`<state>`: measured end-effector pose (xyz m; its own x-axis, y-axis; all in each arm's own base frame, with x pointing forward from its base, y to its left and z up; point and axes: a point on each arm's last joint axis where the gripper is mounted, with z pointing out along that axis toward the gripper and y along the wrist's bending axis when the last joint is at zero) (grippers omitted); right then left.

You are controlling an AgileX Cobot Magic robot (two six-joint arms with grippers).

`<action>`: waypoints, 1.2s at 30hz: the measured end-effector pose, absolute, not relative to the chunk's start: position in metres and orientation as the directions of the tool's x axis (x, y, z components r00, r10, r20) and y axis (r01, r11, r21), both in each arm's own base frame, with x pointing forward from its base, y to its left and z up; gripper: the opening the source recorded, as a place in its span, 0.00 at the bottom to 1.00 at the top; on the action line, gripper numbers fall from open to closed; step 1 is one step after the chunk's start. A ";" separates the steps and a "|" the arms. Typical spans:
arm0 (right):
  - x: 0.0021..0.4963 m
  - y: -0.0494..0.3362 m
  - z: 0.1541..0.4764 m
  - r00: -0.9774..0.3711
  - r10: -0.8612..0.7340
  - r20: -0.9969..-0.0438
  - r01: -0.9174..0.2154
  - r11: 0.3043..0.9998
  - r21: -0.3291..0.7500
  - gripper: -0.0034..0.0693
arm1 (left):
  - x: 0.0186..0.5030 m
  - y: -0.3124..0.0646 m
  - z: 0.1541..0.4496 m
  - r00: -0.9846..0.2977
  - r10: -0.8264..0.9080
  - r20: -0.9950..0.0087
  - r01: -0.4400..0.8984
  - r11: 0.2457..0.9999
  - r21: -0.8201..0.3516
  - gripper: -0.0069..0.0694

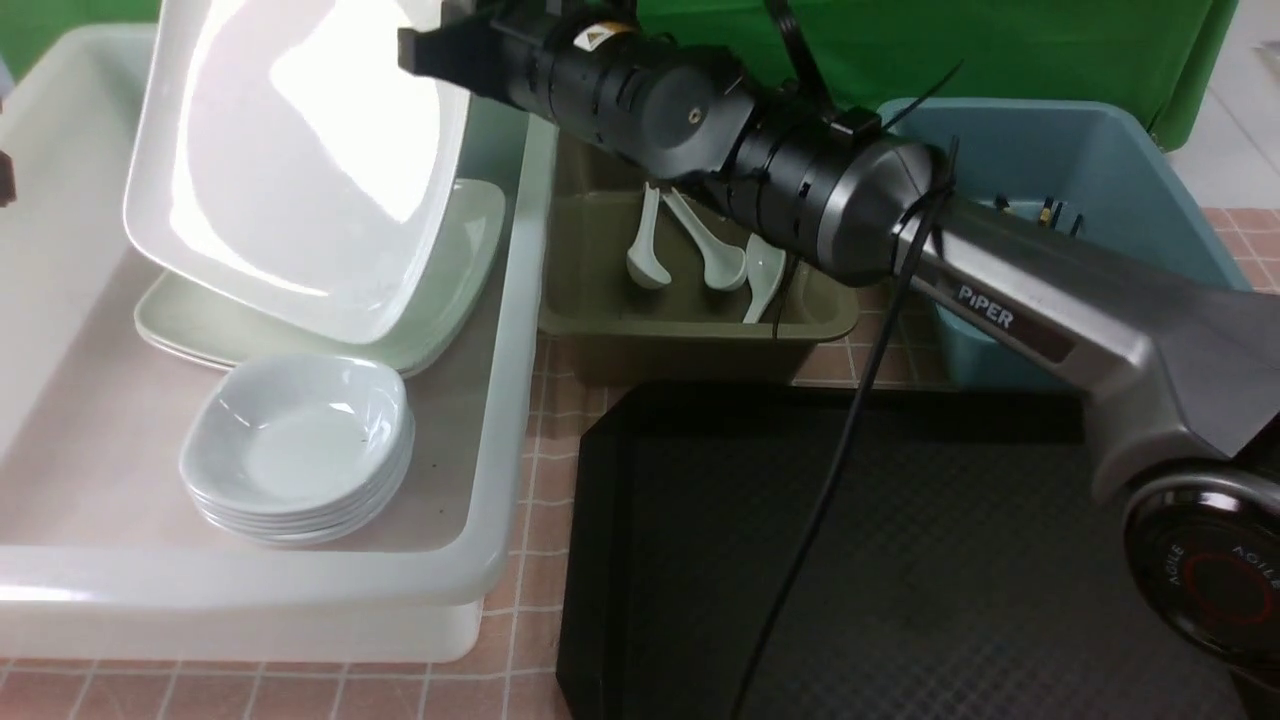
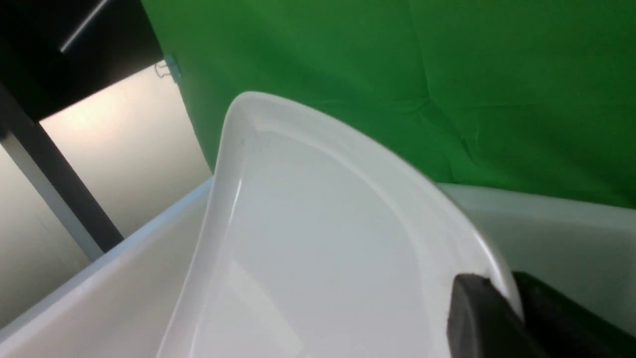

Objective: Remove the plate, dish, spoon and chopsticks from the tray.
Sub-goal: Use the right arm to put the plate into the large storage box on the left

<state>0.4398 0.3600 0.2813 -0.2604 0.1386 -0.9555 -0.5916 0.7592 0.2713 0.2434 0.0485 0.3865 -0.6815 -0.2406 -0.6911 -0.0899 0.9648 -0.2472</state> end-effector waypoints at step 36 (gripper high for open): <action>0.439 0.361 0.282 -0.246 0.106 -0.964 -0.607 0.758 0.238 0.55 | 0.242 0.048 0.386 -0.695 -0.224 -0.684 -0.076 0.968 -0.239 0.09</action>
<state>0.4393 0.3609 0.2816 -0.2457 0.1058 -0.9636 -0.6073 0.7579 0.2381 0.2424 0.0478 0.3856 -0.6947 -0.2237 -0.6836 -0.0762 0.9680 -0.2393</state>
